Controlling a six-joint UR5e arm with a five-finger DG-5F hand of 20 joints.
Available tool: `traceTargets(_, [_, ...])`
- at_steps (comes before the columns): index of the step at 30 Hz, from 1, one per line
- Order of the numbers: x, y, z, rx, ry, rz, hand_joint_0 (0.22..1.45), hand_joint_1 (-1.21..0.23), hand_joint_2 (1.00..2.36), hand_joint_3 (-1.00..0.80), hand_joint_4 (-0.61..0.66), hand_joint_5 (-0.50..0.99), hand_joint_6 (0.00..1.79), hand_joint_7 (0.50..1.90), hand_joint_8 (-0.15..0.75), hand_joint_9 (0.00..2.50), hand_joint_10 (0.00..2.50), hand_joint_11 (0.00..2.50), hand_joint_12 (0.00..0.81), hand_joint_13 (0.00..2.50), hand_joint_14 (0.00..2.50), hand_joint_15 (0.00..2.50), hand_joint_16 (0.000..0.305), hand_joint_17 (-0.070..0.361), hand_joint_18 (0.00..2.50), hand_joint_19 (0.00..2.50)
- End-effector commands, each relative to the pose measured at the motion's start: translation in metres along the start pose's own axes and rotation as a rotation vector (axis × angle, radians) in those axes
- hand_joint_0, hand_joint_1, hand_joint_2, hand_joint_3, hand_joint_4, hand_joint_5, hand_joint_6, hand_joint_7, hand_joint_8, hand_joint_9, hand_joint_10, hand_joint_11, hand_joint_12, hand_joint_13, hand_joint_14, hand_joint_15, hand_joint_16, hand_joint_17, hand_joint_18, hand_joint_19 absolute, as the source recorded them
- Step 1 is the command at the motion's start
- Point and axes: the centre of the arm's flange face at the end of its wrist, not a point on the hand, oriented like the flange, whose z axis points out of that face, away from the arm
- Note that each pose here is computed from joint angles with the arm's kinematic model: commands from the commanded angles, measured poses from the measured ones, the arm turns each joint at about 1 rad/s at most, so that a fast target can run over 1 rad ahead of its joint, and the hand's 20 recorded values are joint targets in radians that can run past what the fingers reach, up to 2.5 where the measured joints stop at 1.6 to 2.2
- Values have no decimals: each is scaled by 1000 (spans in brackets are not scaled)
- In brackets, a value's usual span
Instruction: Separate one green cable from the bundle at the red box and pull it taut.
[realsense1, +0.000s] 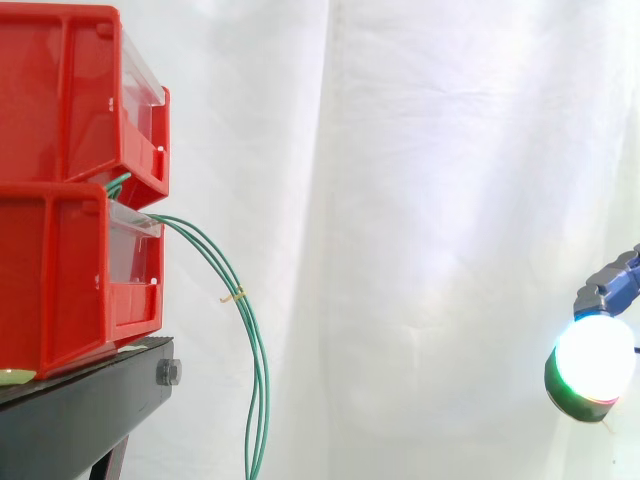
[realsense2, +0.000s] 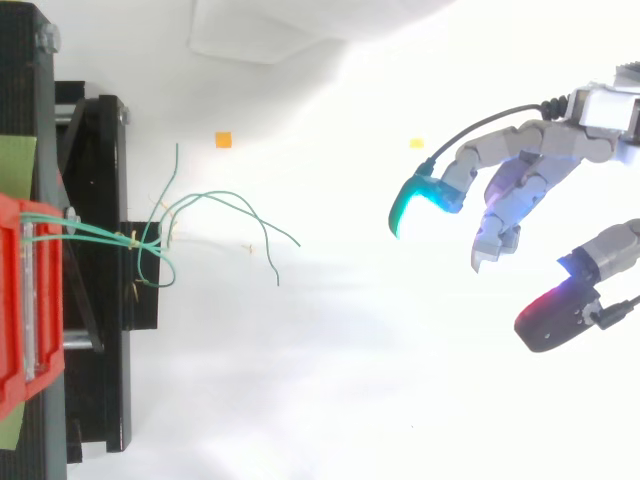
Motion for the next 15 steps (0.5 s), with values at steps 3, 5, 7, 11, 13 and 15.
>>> traceTargets(3, [2,2,0,-5,3,-16,539,-688,1000,-500,136,-187,502,721,185,888,14,569,297,991,17,567,34,76,588,605])
traceTargets(5, [2,1,1,-4,4,-22,539,-688,1000,-500,136,-187,502,722,187,886,14,567,298,991,19,567,34,76,587,606])
traceTargets(7, [2,2,1,-8,2,-29,539,-688,1000,-500,137,-187,502,722,188,885,15,564,297,992,17,563,34,76,586,606])
traceTargets(11, [3,1,1,-5,3,-49,540,-687,1000,-500,136,-187,502,724,189,883,12,567,302,989,18,568,34,76,586,607])
traceTargets(13, [3,1,1,-3,4,-52,539,-687,1000,-500,136,-187,502,720,192,879,12,567,303,987,18,566,34,76,584,607])
traceTargets(15, [3,1,0,-1,5,-57,539,-686,1000,-500,135,-188,502,724,191,876,14,571,304,986,19,567,34,76,582,606])
